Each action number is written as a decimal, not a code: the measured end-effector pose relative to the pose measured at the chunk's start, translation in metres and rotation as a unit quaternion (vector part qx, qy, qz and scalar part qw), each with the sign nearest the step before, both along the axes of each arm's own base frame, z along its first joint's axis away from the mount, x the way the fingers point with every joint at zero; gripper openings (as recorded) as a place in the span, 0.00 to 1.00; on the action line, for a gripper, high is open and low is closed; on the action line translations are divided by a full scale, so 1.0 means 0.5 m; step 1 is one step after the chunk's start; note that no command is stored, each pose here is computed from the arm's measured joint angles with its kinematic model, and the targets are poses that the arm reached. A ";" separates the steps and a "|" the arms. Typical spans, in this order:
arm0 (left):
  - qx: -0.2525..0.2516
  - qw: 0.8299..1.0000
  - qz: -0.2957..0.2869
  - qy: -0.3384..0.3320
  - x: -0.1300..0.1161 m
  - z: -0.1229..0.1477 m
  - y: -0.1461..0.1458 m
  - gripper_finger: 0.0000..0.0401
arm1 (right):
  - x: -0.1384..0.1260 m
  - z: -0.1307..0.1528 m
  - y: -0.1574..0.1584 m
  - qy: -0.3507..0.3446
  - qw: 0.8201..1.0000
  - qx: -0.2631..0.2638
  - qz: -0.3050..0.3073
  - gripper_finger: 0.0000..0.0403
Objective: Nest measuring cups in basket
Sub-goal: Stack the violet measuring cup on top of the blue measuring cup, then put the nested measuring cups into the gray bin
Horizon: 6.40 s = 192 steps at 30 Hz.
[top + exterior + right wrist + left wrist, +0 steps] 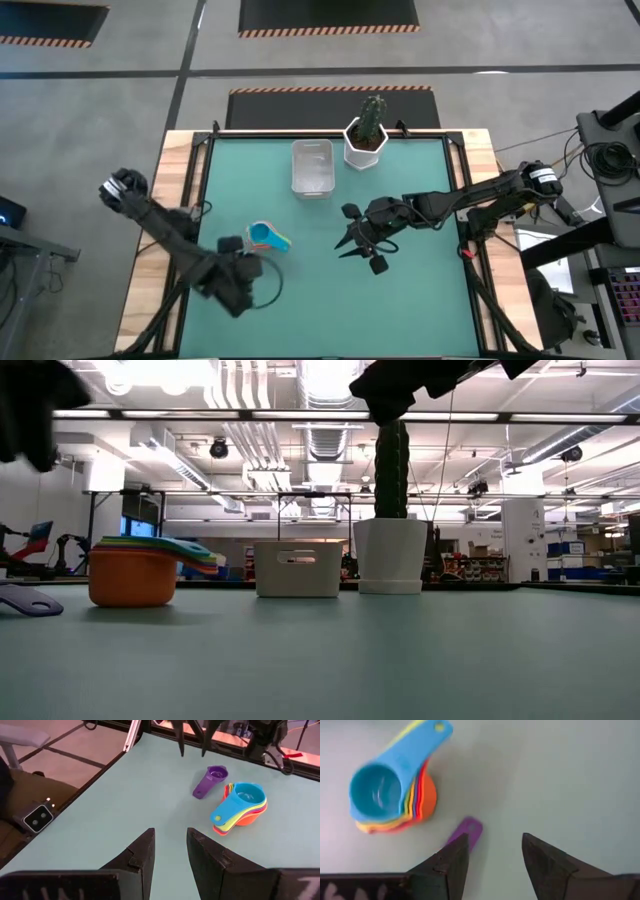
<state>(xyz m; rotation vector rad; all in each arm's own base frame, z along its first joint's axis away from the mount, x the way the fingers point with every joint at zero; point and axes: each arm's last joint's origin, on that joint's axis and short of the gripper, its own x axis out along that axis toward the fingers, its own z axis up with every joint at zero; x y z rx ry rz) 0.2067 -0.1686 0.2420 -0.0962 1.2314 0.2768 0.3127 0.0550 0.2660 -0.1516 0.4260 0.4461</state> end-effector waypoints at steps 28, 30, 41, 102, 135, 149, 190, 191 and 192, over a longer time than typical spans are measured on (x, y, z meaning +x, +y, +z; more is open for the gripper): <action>0.046 0.993 0.037 0.103 -0.116 -0.194 0.030 0.37 | 0.001 0.003 0.000 -0.006 1.000 0.005 -0.002 0.25; 0.049 0.992 0.037 0.106 -0.119 -0.199 0.033 0.37 | 0.001 0.003 0.000 -0.006 1.000 0.005 -0.002 0.25; 0.049 0.993 0.032 0.107 -0.121 -0.205 0.035 0.19 | 0.001 0.003 0.000 -0.006 1.000 0.005 -0.002 0.25; 0.178 0.982 -0.054 0.022 0.031 -0.090 0.105 0.15 | 0.000 0.001 0.000 0.002 1.000 0.008 -0.004 0.25; 0.138 0.990 -0.040 -0.010 0.143 -0.043 0.258 0.00 | 0.000 0.000 0.000 0.002 1.000 0.003 -0.002 0.25; 0.121 0.989 -0.089 -0.018 0.153 -0.060 0.279 0.00 | -0.001 -0.002 0.000 0.007 1.000 0.002 -0.002 0.25; 0.026 0.994 -0.099 -0.046 0.151 -0.021 0.246 0.00 | -0.001 -0.003 0.000 0.008 1.000 -0.002 0.000 0.25; 0.025 0.994 -0.093 -0.058 0.148 -0.013 0.235 0.00 | -0.002 -0.003 0.000 0.009 1.000 -0.002 0.000 0.25; 0.025 0.994 -0.085 -0.069 0.144 -0.005 0.222 0.00 | -0.002 -0.004 0.000 0.011 1.000 -0.002 0.000 0.25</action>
